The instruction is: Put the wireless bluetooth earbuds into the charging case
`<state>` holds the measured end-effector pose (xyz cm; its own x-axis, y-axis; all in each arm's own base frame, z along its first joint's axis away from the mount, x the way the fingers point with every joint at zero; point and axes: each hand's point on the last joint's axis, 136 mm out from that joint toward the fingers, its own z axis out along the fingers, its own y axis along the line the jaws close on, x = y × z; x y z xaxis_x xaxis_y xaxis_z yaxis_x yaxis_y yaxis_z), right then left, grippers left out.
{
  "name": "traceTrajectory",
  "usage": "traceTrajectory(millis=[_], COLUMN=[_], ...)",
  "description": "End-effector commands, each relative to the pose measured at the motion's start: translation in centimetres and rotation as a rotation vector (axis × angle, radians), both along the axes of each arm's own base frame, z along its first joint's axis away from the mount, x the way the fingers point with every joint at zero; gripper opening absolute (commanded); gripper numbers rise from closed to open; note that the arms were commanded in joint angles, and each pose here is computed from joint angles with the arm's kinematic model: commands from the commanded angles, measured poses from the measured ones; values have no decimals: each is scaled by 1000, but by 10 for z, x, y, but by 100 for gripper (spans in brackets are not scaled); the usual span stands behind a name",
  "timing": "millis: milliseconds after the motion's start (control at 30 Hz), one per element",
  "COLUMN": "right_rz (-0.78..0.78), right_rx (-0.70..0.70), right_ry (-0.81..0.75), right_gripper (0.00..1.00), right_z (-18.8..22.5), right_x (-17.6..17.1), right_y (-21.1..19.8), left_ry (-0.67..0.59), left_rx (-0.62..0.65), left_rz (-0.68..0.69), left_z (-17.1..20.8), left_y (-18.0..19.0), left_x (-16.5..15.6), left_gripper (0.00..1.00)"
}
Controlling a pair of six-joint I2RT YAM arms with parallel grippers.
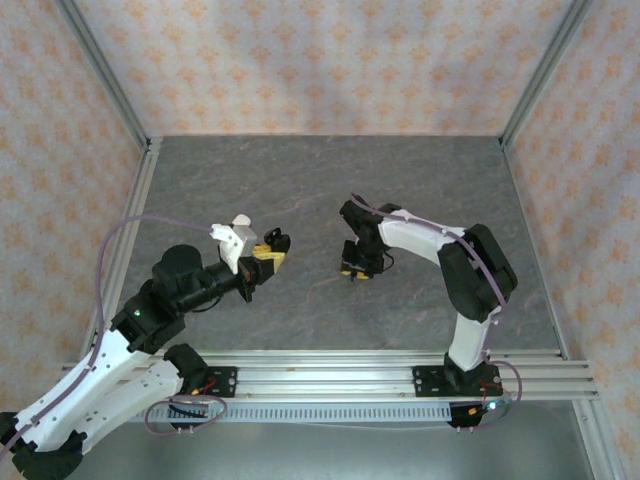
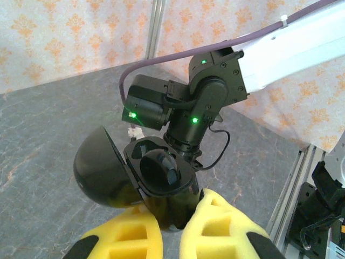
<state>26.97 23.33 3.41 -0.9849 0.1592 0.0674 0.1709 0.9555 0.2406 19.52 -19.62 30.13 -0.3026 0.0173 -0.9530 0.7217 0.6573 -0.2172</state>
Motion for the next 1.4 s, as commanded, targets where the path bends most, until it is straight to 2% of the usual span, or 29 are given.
traceTrajectory(millis=[0,467,767,1067,1367], right_rz=[17,29,32,5,-3], right_rx=[-51,-93,-82,-68,-50], right_ry=[-24,-22,-13,-204,-502], right_gripper=[34,30,19,15,15], right_z=[-4,-15,-13,55,177], right_x=[9,16,17,33,35], right_y=[-7,-9,-5,-9,-5], left_ry=[-4,9,-12,-82,-191], left_rx=[6,2,-12,-28,-39], left_rz=[22,11,7,4,25], left_z=[-1,-2,1,16,43], left_y=[3,2,2,2,0], left_x=[2,1,-1,0,11], left_gripper=[0,0,0,0,0])
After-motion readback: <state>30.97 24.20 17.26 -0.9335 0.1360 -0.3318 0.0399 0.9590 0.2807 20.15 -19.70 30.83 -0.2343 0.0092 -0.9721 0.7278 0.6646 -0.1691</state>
